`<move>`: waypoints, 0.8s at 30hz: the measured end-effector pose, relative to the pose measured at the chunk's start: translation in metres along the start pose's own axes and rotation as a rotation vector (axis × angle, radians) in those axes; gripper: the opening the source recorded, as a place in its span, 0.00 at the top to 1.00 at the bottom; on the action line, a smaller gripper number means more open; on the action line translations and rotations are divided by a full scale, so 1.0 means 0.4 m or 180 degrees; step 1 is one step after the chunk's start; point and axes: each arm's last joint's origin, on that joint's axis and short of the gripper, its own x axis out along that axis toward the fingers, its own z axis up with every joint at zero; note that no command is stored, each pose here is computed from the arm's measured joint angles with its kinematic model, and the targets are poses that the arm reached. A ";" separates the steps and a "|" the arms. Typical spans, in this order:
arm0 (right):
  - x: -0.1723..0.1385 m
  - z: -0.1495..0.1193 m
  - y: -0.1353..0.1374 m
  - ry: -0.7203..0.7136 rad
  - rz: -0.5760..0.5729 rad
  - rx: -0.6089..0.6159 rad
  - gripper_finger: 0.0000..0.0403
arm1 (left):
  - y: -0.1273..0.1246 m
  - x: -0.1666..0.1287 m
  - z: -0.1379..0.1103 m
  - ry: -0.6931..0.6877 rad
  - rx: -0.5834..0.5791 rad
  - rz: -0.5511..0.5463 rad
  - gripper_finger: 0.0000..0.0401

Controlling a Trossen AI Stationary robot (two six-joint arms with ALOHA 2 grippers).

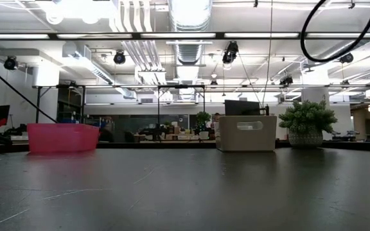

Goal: Pick and place medicine bottles into bin by pill shape (circle, oval)
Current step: Put the blue capsule bottle into the white bin

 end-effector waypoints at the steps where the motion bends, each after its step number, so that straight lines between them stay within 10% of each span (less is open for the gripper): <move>1: 0.005 -0.001 0.001 0.0004 0.0017 -0.0004 0.21 | 0.000 0.000 0.000 0.0000 0.0000 0.0001 0.72; 24: 0.126 -0.007 -0.022 0.0055 0.0141 0.0114 0.24 | 0.000 -0.001 -0.003 0.0014 0.0008 -0.0001 0.72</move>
